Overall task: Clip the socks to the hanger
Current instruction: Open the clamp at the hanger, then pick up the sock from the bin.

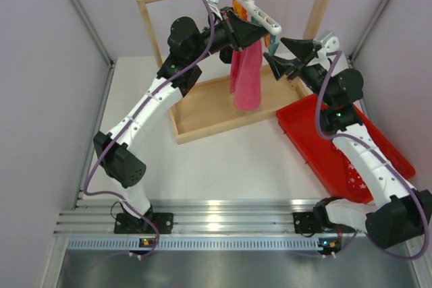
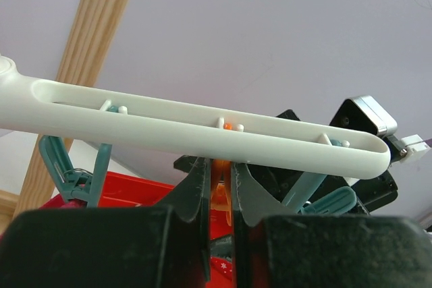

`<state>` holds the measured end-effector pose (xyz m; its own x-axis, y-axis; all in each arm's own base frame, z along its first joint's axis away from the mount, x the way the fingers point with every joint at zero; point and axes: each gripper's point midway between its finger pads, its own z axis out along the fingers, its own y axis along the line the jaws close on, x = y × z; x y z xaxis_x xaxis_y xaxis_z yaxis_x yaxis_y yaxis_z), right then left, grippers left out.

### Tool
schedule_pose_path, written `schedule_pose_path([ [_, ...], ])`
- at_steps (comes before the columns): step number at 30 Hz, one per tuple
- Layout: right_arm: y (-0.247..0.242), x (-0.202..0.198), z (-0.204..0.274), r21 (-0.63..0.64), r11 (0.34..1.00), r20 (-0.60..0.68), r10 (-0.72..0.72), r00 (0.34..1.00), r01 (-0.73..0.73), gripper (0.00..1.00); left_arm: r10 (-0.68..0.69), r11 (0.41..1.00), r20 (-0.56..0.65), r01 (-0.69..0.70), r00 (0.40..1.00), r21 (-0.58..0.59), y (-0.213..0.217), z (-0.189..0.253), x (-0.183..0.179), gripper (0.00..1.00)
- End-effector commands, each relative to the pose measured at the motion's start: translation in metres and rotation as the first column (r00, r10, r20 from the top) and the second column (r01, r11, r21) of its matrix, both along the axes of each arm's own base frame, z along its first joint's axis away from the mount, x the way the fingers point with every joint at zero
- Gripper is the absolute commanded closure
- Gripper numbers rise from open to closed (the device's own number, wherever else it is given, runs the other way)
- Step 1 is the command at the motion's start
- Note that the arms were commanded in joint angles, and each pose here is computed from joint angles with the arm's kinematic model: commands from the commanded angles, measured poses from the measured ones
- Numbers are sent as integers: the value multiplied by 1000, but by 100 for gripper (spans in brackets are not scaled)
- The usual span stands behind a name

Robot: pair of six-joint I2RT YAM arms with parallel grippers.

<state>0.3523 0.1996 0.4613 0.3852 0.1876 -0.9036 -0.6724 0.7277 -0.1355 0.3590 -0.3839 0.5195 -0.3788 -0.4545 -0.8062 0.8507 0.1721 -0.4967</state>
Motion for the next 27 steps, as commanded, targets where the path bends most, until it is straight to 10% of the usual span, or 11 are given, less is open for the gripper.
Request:
schedule_pose_path([
  [1, -32, -7, -4, -24, 997, -59, -79, 995, 78, 33, 70, 996, 0, -70, 998, -55, 10, 16, 13, 100],
  [9, -101, -8, -77, -222, 964, -338, -218, 916, 147, 14, 83, 996, -1, -83, 997, -31, 9, 8, 17, 100],
  [16, -214, -11, -183, -370, 910, -616, -389, 685, 185, 14, 85, 996, 5, -85, 996, -19, 8, 3, 19, 100],
  [27, -319, -3, -283, -590, 747, -689, -664, 292, 307, 57, 95, 995, 14, -95, 995, 1, 9, -2, 19, 100],
])
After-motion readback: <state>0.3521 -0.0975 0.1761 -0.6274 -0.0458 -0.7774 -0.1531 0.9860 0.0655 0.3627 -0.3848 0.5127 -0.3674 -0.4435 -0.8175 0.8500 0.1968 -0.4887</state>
